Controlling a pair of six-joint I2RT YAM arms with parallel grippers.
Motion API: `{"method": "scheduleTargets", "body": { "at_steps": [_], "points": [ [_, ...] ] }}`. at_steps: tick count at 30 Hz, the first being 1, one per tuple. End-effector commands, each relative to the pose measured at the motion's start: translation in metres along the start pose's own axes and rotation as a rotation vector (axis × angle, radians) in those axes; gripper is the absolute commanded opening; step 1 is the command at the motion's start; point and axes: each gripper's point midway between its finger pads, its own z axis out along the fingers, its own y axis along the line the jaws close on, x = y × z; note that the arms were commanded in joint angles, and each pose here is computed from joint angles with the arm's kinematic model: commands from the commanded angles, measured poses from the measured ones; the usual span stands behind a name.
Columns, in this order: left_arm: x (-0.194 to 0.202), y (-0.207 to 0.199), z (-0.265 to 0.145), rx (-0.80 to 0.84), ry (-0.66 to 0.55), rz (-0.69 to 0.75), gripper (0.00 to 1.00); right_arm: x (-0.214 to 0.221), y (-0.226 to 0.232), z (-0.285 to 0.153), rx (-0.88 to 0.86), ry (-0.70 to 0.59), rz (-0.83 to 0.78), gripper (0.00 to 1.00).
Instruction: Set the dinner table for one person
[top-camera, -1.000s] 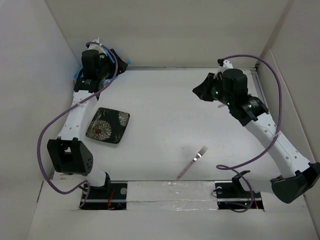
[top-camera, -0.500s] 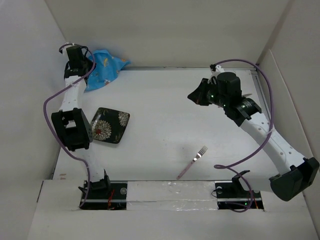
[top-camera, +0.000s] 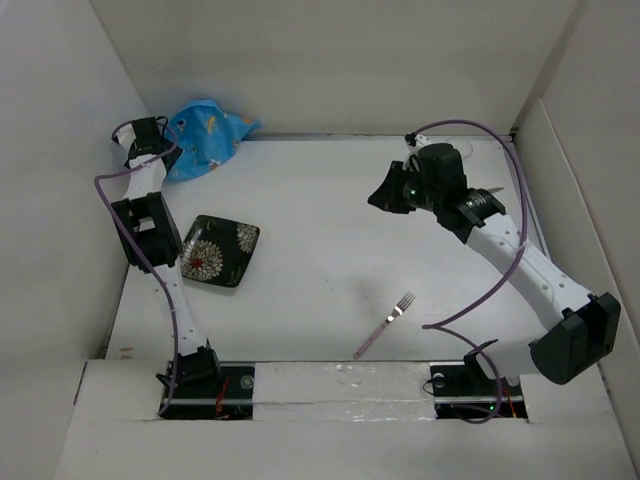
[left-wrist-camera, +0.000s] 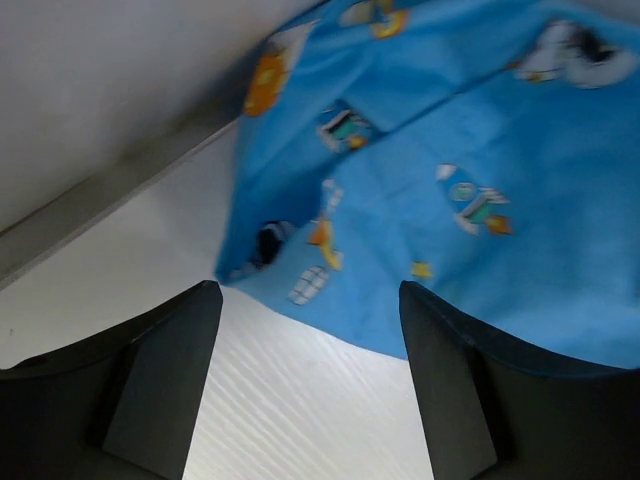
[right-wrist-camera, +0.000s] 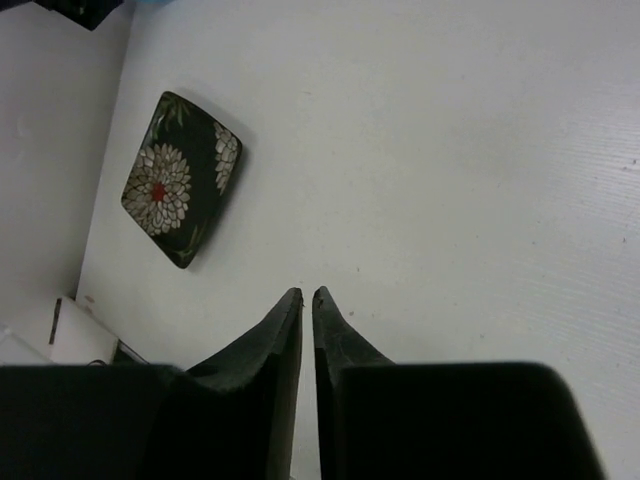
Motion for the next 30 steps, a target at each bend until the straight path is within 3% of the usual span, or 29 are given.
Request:
{"method": "scheduleTargets", "body": {
  "at_steps": [1, 2, 5, 10, 12, 14, 18, 21, 22, 23, 25, 30],
  "points": [
    [-0.018, 0.002, 0.001, -0.015, -0.030, -0.027, 0.69, -0.011, 0.012, 0.000, -0.030, -0.009, -0.019, 0.17],
    [-0.010, 0.005, 0.010, -0.020, -0.012, -0.028, 0.70, -0.010, 0.011, 0.002, -0.031, -0.004, -0.013, 0.24],
    [-0.002, 0.004, 0.026, -0.012, -0.003, -0.031, 0.70, -0.003, 0.014, 0.008, -0.055, 0.030, -0.005, 0.32],
    [0.007, -0.003, 0.051, 0.024, 0.005, -0.045, 0.61, 0.010, 0.018, 0.015, -0.050, 0.084, -0.005, 0.33],
    [0.015, -0.009, 0.057, 0.061, 0.036, -0.051, 0.34, 0.014, 0.022, 0.016, -0.046, 0.101, -0.008, 0.32],
    [0.017, -0.026, 0.053, 0.146, 0.061, -0.063, 0.00, 0.013, 0.026, 0.017, -0.048, 0.100, -0.013, 0.32],
    [0.022, -0.101, -0.002, 0.376, 0.068, -0.056, 0.00, 0.006, 0.038, 0.019, -0.066, 0.070, -0.020, 0.31],
    [0.007, -0.184, -0.088, 0.614, 0.038, -0.043, 0.00, -0.005, 0.041, 0.021, -0.061, 0.041, -0.028, 0.30],
    [0.001, -0.206, -0.111, 0.683, 0.015, -0.043, 0.00, -0.009, 0.042, 0.021, -0.059, 0.031, -0.033, 0.24],
    [-0.005, -0.253, -0.171, 0.814, -0.003, -0.039, 0.00, -0.017, 0.042, 0.022, -0.047, 0.012, -0.051, 0.19],
    [-0.003, -0.266, -0.190, 0.861, 0.004, -0.041, 0.00, -0.020, 0.040, 0.021, -0.033, 0.003, -0.061, 0.18],
    [0.019, -0.312, -0.299, 1.058, 0.033, -0.039, 0.00, -0.049, 0.034, 0.014, 0.009, -0.059, -0.076, 0.13]
  ]
}}
